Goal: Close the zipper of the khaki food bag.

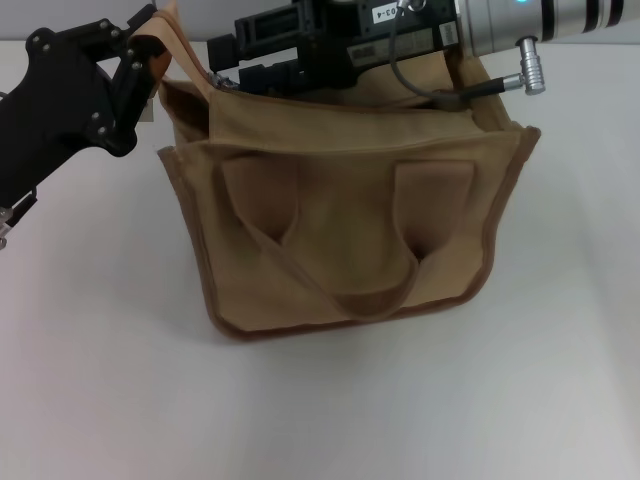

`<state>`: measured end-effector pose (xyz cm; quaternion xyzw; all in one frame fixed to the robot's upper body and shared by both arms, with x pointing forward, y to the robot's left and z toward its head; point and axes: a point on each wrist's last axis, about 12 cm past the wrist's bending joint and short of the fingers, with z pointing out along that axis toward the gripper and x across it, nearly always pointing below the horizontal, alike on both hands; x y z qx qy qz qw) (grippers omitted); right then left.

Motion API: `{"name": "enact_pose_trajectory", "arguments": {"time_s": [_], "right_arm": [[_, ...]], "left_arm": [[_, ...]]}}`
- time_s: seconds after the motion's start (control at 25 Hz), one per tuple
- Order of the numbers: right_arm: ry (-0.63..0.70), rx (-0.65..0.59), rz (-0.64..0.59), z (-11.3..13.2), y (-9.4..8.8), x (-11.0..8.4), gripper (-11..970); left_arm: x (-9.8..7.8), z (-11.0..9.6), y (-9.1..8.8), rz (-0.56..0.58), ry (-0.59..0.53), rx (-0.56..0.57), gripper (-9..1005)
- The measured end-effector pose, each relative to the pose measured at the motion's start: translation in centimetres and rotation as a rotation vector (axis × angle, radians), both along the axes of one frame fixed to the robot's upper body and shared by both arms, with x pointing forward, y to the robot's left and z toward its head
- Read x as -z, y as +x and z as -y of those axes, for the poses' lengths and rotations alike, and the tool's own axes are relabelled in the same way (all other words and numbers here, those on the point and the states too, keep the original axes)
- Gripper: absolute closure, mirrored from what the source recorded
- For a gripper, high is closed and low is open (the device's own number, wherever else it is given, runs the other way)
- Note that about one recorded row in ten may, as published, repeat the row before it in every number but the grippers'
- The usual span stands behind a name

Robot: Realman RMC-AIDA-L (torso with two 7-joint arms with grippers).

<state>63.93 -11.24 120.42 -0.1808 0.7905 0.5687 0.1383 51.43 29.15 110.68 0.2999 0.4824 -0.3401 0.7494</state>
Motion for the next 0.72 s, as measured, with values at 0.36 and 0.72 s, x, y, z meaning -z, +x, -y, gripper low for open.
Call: {"name": "enact_pose_trajectory", "arguments": {"time_s": [0.36, 0.72], "right_arm": [[0.011, -0.008, -0.007, 0.12, -0.17, -0.01, 338], [0.025, -0.005, -0.016, 0.74, -0.34, 0.20, 339]], "left_arm": [[0.13, -0.19, -0.02, -0.007, 0.003, -0.015, 926], [0.24, -0.32, -0.12, -0.013, 0.000, -0.022, 924]]}}
